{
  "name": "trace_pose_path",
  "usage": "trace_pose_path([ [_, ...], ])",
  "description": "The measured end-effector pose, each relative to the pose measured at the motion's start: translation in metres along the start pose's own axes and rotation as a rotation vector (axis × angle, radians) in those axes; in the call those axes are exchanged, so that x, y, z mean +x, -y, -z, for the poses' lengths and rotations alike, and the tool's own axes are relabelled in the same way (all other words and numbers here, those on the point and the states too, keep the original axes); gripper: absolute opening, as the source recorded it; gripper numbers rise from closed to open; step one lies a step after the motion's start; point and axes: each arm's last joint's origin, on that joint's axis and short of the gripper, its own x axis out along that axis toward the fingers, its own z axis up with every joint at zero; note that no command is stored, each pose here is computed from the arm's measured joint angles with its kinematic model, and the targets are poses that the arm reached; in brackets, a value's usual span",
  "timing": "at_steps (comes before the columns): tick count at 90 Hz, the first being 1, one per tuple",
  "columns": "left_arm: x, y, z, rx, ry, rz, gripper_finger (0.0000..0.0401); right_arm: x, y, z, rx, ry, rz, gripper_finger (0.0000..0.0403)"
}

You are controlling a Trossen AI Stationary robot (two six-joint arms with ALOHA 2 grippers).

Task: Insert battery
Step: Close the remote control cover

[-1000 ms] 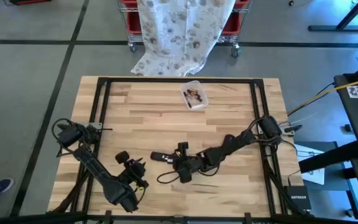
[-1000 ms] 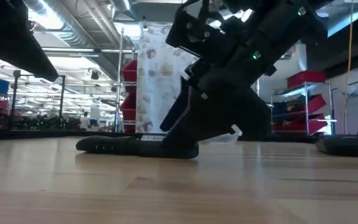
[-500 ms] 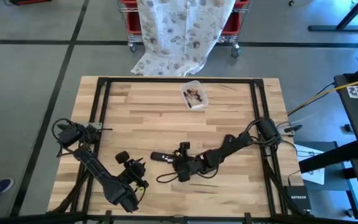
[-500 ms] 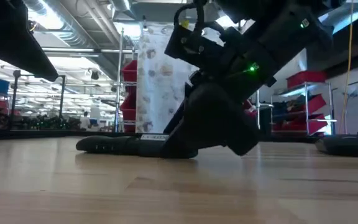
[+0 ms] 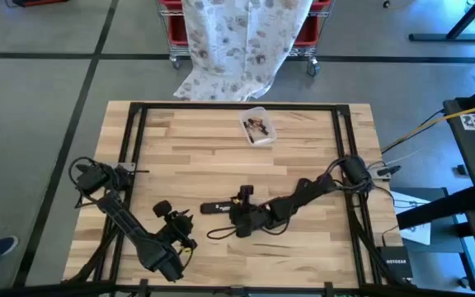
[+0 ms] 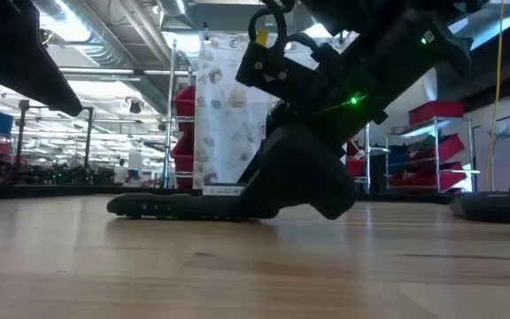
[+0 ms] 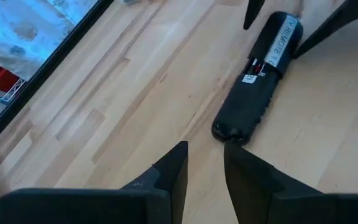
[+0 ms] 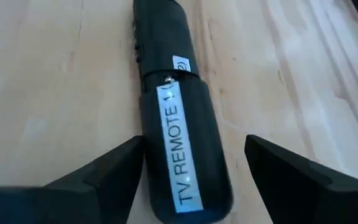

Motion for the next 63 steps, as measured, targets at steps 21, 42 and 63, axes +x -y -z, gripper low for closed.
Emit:
trace_pose_path([
  [21, 0.0, 0.0, 0.0, -0.001, 0.0, 0.0, 0.0084, 0.0, 0.014, -0.006, 0.029, 0.004, -0.013, 0.0268],
  [42, -0.001, 0.0, 0.001, 0.002, -0.007, 0.003, 0.0084, 0.001, 0.013, -0.006, 0.015, -0.003, -0.095, 0.0268],
  [63, -0.001, 0.0, 0.001, 0.002, -0.007, 0.003, 0.0084, 0.004, 0.014, -0.006, 0.048, -0.014, -0.242, 0.0268],
])
